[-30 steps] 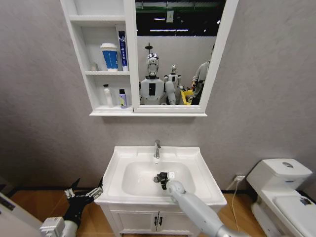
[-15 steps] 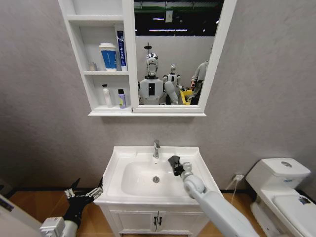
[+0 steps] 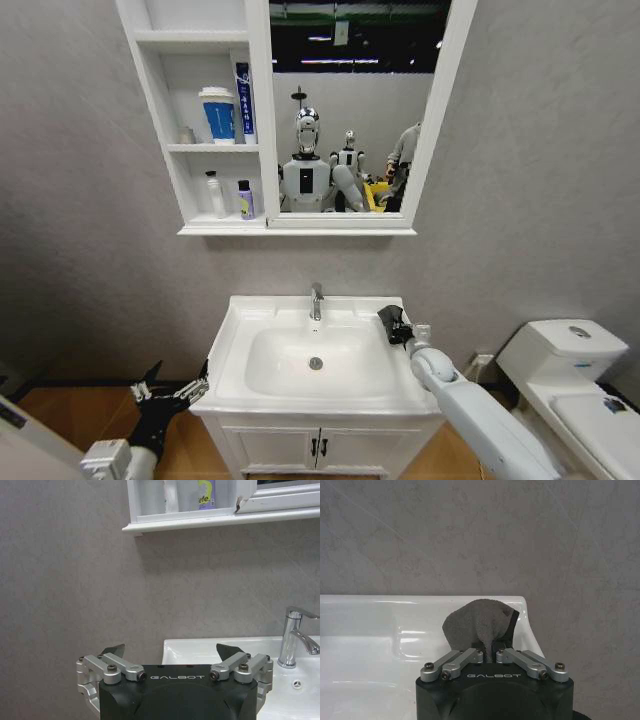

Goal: Move facial cleanser and shampoo from washbasin to cabinet, then wipe washbasin with towel.

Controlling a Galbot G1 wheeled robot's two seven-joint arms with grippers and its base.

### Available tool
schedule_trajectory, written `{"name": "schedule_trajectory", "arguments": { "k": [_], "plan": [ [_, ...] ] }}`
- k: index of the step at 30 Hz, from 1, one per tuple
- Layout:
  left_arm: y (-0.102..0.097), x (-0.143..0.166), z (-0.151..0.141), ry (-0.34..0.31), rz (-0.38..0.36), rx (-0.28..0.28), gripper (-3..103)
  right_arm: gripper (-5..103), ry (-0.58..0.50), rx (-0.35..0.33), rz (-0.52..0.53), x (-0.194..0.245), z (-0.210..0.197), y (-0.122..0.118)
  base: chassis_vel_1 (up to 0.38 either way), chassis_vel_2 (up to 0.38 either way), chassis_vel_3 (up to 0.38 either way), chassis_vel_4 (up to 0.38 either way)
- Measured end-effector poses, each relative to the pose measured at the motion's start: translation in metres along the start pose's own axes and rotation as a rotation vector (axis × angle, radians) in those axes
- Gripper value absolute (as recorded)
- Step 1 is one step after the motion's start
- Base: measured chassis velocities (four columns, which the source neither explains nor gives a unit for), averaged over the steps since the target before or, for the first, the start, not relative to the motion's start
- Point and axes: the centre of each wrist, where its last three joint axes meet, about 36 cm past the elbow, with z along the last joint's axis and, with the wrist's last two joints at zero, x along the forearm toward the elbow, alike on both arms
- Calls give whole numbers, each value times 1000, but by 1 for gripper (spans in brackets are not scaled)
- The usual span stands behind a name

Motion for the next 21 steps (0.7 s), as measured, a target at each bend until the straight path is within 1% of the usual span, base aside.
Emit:
{"name": "schedule_trajectory", "arguments": {
  "k": [1,2,3,5,6,7,8,9,11,13,14,17,18,19,20,21],
  "plan": [
    [0,0,0,0,0,0,100,7,0,0,0,0,0,0,0,0,0,0],
    [0,0,0,0,0,0,100,12,-5,-6,-6,-2,1,1,0,0,0,0],
    [0,0,0,0,0,0,100,22,-11,-12,-6,-5,3,4,0,0,0,0],
    [0,0,0,0,0,0,100,22,-11,-14,-4,-5,4,5,0,0,0,0],
    [0,0,0,0,0,0,100,28,-10,-13,8,-6,6,7,0,0,0,0],
    [0,0,0,0,0,0,100,28,-10,-13,8,-6,6,7,0,0,0,0],
    [0,0,0,0,0,0,100,33,-8,-3,25,-6,9,8,0,0,0,0],
    [0,0,0,0,0,0,100,44,-7,13,39,-6,13,8,0,0,0,0],
    [0,0,0,0,0,0,100,44,-8,21,45,-6,14,7,0,0,0,0],
    [0,0,0,0,0,0,100,55,-11,31,52,-4,17,5,0,0,0,0],
    [0,0,0,0,0,0,100,55,-11,31,52,-4,17,5,0,0,0,0],
    [0,0,0,0,0,0,100,71,-48,38,55,3,23,4,0,0,0,0],
    [0,0,0,0,0,0,100,71,-48,38,55,3,23,4,0,0,0,0],
    [0,0,0,0,0,0,100,77,-80,50,61,7,25,3,0,0,0,0],
    [0,0,0,0,0,0,100,77,-80,50,61,7,25,3,0,0,0,0],
    [0,0,0,0,0,0,100,82,-129,57,73,12,26,3,0,0,0,0]
  ]
}}
